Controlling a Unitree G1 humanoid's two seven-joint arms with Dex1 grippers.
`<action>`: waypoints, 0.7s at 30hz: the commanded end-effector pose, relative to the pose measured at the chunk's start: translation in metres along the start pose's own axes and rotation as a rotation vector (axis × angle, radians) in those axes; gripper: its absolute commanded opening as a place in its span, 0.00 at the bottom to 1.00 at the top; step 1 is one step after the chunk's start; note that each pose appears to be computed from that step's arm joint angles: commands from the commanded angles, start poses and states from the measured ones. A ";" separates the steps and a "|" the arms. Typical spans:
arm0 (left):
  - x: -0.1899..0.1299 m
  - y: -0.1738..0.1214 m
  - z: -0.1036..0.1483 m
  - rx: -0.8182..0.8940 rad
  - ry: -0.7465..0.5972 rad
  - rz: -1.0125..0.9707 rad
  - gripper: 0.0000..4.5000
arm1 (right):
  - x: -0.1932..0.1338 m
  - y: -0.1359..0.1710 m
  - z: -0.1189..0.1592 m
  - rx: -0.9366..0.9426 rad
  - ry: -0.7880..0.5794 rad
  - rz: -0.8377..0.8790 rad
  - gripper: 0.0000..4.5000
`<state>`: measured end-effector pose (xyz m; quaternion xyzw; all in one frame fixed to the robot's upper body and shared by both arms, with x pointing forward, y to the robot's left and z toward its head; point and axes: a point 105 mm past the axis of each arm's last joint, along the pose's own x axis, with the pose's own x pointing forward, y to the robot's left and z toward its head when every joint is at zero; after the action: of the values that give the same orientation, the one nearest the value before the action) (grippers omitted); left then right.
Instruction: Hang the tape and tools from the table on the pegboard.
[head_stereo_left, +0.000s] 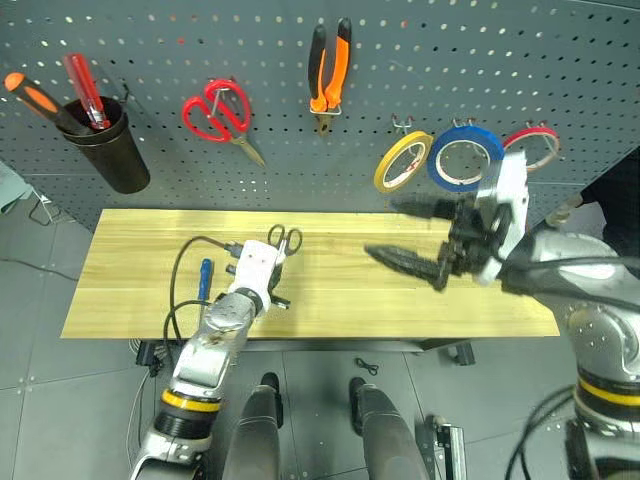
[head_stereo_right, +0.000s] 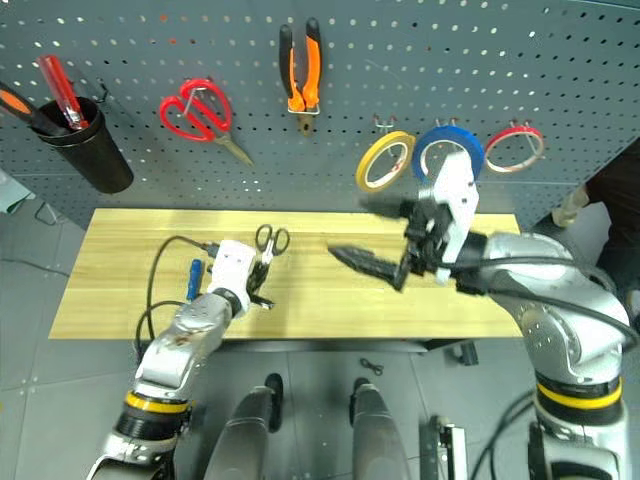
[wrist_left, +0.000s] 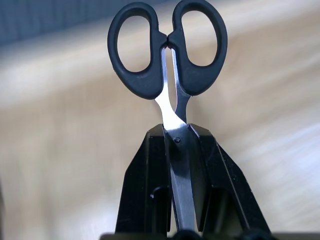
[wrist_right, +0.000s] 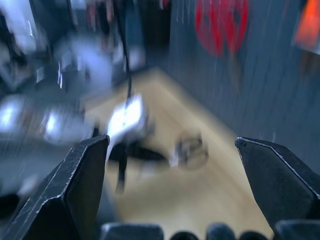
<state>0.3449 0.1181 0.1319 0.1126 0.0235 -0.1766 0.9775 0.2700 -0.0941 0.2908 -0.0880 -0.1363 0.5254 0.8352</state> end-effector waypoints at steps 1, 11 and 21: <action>-0.022 0.005 0.045 0.099 -0.225 -0.024 0.01 | 0.006 -0.004 0.036 -0.038 -0.148 -0.033 1.00; -0.044 0.035 0.113 0.239 -0.524 0.199 0.01 | 0.027 -0.004 0.081 -0.052 -0.326 0.023 1.00; -0.022 0.042 0.130 0.191 -0.568 0.277 0.01 | 0.032 -0.006 0.076 -0.071 -0.309 0.033 1.00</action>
<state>0.3432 0.1354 0.2598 0.1496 -0.2579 -0.0746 0.9516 0.2711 -0.0656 0.3592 -0.0243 -0.2524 0.5442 0.7997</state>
